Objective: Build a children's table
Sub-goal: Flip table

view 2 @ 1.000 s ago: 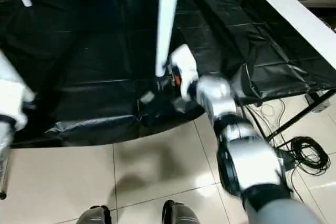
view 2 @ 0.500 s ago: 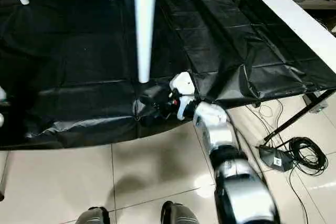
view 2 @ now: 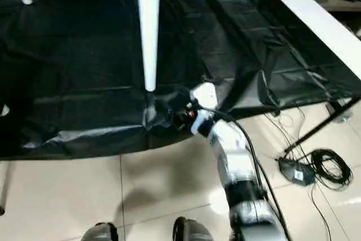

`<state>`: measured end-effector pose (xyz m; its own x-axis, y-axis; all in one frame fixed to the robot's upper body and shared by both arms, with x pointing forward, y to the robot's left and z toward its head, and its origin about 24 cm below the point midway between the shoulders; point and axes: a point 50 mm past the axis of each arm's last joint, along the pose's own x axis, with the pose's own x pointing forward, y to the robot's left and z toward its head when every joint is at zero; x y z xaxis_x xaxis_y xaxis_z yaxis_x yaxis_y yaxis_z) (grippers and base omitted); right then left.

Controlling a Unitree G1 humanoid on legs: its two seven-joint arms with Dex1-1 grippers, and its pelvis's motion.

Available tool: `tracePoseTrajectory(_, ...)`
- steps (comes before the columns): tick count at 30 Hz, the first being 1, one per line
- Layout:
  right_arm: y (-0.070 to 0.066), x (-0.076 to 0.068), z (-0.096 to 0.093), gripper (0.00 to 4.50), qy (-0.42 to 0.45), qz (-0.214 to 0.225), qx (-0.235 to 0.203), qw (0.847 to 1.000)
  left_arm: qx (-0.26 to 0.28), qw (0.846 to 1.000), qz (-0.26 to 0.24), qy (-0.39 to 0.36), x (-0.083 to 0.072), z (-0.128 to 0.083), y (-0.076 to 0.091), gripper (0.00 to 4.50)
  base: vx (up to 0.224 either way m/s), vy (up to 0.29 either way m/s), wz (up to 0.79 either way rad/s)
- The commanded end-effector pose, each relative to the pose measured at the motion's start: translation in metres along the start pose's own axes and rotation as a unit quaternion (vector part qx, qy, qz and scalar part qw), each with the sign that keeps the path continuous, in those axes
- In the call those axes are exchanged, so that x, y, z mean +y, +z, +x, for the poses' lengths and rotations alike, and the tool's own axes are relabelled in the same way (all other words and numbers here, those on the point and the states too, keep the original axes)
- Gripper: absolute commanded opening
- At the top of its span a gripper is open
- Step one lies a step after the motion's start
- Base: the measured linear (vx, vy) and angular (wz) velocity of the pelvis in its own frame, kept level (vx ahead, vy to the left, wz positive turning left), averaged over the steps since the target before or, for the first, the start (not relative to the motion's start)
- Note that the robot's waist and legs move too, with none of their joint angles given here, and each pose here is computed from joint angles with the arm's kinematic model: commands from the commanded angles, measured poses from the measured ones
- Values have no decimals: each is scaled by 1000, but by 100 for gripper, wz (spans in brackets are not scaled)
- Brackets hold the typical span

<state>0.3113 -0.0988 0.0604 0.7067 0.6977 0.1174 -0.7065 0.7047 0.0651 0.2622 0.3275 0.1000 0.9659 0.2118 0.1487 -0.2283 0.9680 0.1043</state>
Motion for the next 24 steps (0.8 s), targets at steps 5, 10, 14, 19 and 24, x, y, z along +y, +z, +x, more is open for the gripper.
tracePoseTrajectory(5,0,12,-16,387,-26,-2,7,1000,-49,999,11,-6,-2,-38,3,348,0,0,0)
tracePoseTrajectory(10,1,14,-31,387,-103,-35,38,993,-38,997,-9,-60,-17,-77,4,348,0,0,0)
tracePoseTrajectory(14,2,11,-40,387,-174,-52,65,981,-4,987,-30,-155,-66,-92,3,348,0,0,0)
tracePoseTrajectory(19,-1,12,-41,387,-192,-41,73,978,7,990,-43,-133,-100,-82,-6,348,-10,-1,0)
tracePoseTrajectory(24,1,17,-36,387,-166,-43,76,982,25,992,-61,-104,-109,-79,-6,348,-10,-1,0)
